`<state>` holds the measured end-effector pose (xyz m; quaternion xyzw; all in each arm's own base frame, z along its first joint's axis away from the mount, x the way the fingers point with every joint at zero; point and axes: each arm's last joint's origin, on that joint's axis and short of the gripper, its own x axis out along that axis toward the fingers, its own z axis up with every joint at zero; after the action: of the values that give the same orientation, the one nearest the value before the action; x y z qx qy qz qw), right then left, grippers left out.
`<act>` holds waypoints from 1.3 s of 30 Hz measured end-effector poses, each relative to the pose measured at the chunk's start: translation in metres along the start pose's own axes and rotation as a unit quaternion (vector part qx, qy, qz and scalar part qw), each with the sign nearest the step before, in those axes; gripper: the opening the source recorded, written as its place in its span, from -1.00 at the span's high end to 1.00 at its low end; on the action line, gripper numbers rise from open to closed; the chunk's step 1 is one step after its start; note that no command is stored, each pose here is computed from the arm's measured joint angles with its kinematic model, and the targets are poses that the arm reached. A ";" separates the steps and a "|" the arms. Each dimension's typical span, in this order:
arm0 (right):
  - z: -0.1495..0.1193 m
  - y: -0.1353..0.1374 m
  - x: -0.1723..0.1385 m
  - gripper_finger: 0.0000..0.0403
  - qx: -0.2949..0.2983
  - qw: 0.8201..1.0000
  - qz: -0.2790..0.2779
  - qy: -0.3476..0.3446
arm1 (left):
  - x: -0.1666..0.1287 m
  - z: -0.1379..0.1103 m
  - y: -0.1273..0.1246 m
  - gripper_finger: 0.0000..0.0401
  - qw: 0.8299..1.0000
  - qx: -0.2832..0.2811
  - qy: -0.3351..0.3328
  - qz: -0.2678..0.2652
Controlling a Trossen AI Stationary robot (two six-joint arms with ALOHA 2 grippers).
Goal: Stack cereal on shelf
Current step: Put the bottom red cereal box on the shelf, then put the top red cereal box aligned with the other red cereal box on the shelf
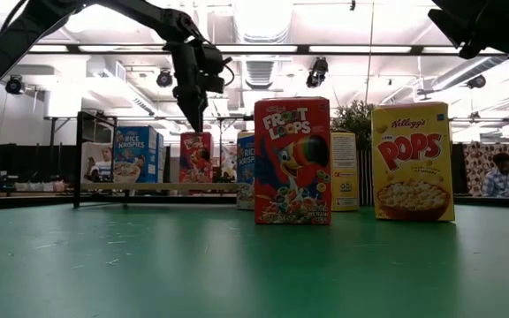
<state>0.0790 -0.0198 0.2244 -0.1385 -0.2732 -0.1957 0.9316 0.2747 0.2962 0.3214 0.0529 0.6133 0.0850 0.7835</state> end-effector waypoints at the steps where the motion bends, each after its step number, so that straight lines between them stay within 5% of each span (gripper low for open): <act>1: 0.000 0.000 0.000 -0.36 0.000 1.000 0.000 0.000 | -0.003 0.001 0.000 -0.06 1.000 0.000 -0.002 0.002; 9: 0.000 0.000 0.000 -0.36 -0.003 1.000 0.000 0.000 | -0.040 0.012 -0.007 -0.06 0.997 -0.028 -0.062 -0.021; 16: 0.000 0.000 0.000 -0.36 -0.003 1.000 0.000 0.000 | -0.059 0.033 -0.031 -0.06 0.973 -0.061 -0.166 -0.151; 28: 0.000 0.000 0.000 -0.36 -0.001 1.000 0.000 0.000 | -0.057 0.053 -0.125 0.02 0.967 0.014 -0.120 -0.223; 39: 0.000 0.000 0.000 -0.36 0.009 1.000 0.000 -0.001 | -0.051 0.009 -0.231 0.04 0.956 0.018 -0.225 -0.187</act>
<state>0.0789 -0.0198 0.2247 -0.1307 -0.2760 -0.1937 0.9323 0.2875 0.0602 0.3294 -0.0309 0.4215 -0.0881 0.9020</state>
